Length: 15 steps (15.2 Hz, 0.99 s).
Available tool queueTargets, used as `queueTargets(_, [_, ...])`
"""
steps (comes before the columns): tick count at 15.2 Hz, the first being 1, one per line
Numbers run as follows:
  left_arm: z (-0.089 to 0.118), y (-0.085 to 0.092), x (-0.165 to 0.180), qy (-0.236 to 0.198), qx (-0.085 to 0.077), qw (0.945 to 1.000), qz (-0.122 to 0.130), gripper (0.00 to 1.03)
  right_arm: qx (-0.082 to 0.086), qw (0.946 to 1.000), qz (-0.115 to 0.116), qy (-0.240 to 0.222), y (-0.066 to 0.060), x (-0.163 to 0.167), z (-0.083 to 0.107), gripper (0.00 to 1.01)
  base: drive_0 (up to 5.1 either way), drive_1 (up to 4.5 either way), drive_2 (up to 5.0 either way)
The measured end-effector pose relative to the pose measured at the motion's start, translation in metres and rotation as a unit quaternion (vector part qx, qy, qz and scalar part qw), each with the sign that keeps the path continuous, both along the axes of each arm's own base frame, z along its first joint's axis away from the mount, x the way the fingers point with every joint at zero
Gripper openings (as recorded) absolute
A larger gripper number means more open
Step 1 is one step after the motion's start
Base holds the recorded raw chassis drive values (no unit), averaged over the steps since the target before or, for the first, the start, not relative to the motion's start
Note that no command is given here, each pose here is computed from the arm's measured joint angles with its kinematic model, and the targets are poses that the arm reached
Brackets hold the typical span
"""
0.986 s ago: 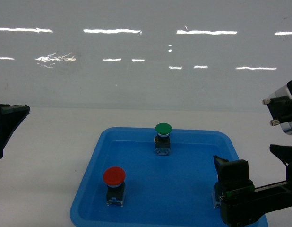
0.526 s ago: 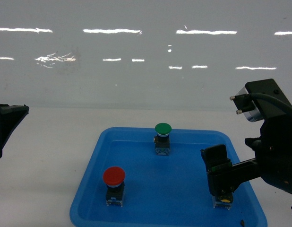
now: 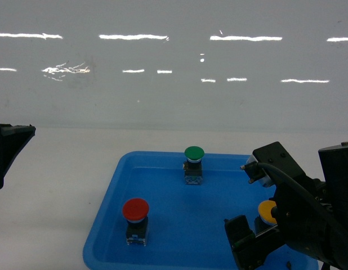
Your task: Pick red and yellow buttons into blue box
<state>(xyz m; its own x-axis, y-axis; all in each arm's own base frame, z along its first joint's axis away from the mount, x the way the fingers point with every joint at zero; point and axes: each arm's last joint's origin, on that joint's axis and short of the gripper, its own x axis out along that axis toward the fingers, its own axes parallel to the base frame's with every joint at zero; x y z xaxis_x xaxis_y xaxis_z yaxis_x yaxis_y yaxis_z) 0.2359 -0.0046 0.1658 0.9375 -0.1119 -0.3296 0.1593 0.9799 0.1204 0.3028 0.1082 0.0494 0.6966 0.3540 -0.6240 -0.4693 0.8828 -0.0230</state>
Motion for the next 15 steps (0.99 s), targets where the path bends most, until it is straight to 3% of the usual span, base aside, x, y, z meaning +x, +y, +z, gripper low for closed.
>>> queueTargets(3, [0.0, 0.0, 0.0, 0.0, 0.0, 1.0, 0.0, 0.98, -0.012, 0.9999, 0.002, 0.001, 0.0, 0.001, -0.011, 0.94, 0.0, 0.0, 0.0])
queueTargets(8, [0.0, 0.0, 0.0, 0.0, 0.0, 1.0, 0.0, 0.98, -0.021, 0.9998, 0.002, -0.006, 0.0, 0.003, -0.014, 0.31, 0.0, 0.0, 0.0])
queueTargets(11, [0.0, 0.0, 0.0, 0.0, 0.0, 1.0, 0.0, 0.98, -0.02, 0.9995, -0.007, -0.022, -0.001, 0.0, -0.016, 0.31, 0.0, 0.0, 0.0])
queueTargets(13, [0.0, 0.0, 0.0, 0.0, 0.0, 1.0, 0.0, 0.98, -0.011, 0.999, -0.025, -0.036, -0.004, -0.005, -0.012, 0.31, 0.0, 0.0, 0.0])
queueTargets(14, [0.0, 0.0, 0.0, 0.0, 0.0, 1.0, 0.0, 0.98, -0.005, 0.9982, -0.037, -0.047, -0.005, -0.007, -0.005, 0.31, 0.0, 0.0, 0.0])
queueTargets(15, [0.0, 0.0, 0.0, 0.0, 0.0, 1.0, 0.0, 0.98, 0.012, 0.9945, -0.064, -0.082, -0.009, -0.01, 0.018, 0.31, 0.0, 0.0, 0.0])
